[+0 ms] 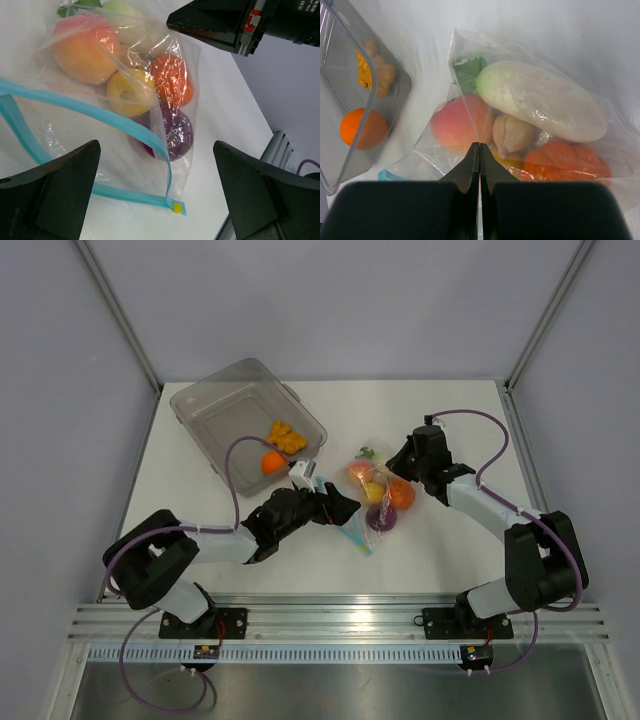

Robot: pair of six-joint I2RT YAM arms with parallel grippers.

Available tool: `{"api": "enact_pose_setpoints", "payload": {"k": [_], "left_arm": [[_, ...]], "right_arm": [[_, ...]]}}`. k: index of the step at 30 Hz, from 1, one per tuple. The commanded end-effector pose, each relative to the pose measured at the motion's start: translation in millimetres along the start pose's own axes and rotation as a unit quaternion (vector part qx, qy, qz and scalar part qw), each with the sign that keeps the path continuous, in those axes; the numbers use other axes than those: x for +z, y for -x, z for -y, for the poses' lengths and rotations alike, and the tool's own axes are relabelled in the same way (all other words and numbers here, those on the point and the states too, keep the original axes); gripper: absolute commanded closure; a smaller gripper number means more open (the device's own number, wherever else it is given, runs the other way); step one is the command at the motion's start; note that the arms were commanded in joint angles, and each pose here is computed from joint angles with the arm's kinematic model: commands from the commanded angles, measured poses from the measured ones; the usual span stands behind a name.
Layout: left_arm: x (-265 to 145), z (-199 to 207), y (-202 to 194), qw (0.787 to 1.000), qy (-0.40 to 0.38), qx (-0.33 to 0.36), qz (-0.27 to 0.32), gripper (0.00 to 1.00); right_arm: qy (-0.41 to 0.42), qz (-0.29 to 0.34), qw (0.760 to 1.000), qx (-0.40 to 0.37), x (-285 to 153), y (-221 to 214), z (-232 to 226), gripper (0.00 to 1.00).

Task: Open the zip-top bag and remove the fake food
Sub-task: Pick up the fake fruit from the zipper food storage bag.

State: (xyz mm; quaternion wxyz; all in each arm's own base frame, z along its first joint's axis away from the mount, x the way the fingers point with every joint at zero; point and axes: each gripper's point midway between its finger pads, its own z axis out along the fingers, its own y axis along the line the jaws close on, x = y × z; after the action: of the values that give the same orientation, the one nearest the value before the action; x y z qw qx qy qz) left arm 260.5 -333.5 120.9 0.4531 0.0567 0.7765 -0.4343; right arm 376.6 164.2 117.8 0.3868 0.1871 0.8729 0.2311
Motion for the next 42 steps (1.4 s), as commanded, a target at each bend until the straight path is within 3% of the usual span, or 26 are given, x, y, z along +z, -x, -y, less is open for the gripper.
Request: {"api": "enact_pose_setpoints", "payload": {"k": [1,9,18,23,30,42], "left_arm": [[7,36,25,0.997,-0.067,-0.016,0.038,0.01],[24,28,22,0.999,-0.042,0.004,0.026,0.04],[31,29,22,0.999,-0.043,0.021,0.019,0.46],[32,24,20,0.999,-0.034,0.027,0.013,0.75],[25,25,27,0.999,-0.039,0.026,0.02,1.0],[3,29,49,0.996,-0.077,-0.015,0.04,1.0]], "right_arm": [[0.013,0.022,1.0,0.001,-3,13,-12,1.0],[0.013,0.022,1.0,0.001,-2,13,-11,1.0],[0.011,0.023,1.0,0.001,-2,13,-11,1.0],[0.003,0.027,1.0,0.002,-3,15,-8,1.0],[-0.016,0.035,0.999,0.006,-2,18,-2,1.0],[-0.062,0.052,0.997,0.001,-1,28,12,1.0]]}}
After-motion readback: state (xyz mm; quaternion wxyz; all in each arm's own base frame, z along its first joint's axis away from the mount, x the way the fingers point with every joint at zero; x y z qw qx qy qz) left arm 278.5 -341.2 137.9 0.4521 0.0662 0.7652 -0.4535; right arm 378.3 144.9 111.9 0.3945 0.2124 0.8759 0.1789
